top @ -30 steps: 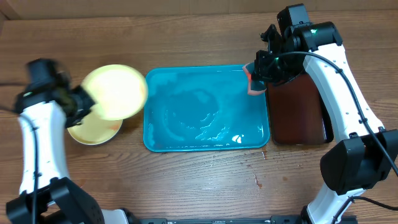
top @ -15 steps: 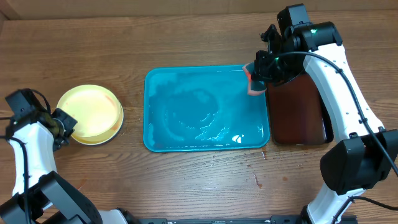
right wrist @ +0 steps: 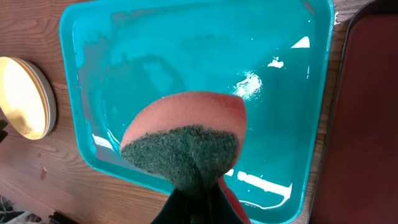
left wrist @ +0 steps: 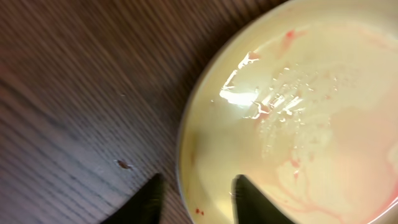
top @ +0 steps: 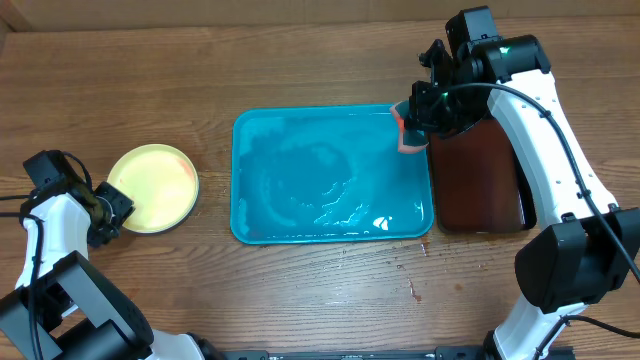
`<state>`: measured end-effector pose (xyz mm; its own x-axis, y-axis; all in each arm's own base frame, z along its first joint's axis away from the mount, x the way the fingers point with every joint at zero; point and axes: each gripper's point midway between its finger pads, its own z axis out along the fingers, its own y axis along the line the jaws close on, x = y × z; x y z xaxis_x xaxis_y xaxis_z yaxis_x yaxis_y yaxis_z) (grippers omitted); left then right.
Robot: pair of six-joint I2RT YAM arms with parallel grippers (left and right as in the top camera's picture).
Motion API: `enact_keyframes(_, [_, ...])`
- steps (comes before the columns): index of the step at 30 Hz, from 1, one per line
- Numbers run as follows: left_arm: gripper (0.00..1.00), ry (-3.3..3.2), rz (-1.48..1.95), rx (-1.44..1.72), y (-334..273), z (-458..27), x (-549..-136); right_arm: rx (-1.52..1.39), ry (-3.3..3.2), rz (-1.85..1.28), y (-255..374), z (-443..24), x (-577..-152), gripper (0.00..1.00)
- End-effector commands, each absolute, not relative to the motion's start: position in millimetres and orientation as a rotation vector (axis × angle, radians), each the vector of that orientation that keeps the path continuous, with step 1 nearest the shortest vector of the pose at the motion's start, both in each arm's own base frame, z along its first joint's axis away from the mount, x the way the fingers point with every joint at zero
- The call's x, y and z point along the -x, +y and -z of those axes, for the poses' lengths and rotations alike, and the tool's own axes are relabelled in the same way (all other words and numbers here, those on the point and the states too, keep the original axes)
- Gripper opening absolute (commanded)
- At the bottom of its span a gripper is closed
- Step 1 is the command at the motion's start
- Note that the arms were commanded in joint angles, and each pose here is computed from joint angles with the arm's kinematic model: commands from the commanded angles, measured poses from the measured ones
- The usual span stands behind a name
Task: Clean dirty plates on tray and stack at the side
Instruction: 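Lower the sponge into the dark brown tray and release with right gripper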
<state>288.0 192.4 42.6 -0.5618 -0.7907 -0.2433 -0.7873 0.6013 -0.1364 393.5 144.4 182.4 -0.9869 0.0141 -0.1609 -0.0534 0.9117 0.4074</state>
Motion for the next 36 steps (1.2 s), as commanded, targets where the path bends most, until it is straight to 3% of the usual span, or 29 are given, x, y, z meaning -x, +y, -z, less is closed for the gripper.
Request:
enact_keyframes(1, [0.52,2.577,0.125,1.189,181,-45,-298,0.054,2.881,-0.638,147,-193,-394,0.04])
enact_keyframes(7, [0.57,2.605,0.173,1.067,171,-67,-316,0.049,2.884,-0.61,144,-191,-395,0.04])
enact_keyframes(18, [0.63,2.653,0.338,0.417,84,-157,-382,-0.061,2.9,-0.392,99,-183,-403,0.04])
enact_keyframes(22, [0.66,2.671,0.37,0.258,39,-160,-392,-0.146,2.886,-0.133,55,-179,-411,0.04])
enact_keyframes(26, [0.79,2.679,0.408,0.146,-3,-161,-397,-0.227,2.877,0.125,11,-172,-411,0.04])
enact_keyframes(32, [0.82,2.628,0.424,-0.011,-45,-168,-409,-0.354,2.933,0.126,-15,-137,-405,0.04])
enact_keyframes(36, [0.87,2.608,0.44,-0.079,-67,-171,-412,-0.224,2.976,0.14,-27,-101,-401,0.04])
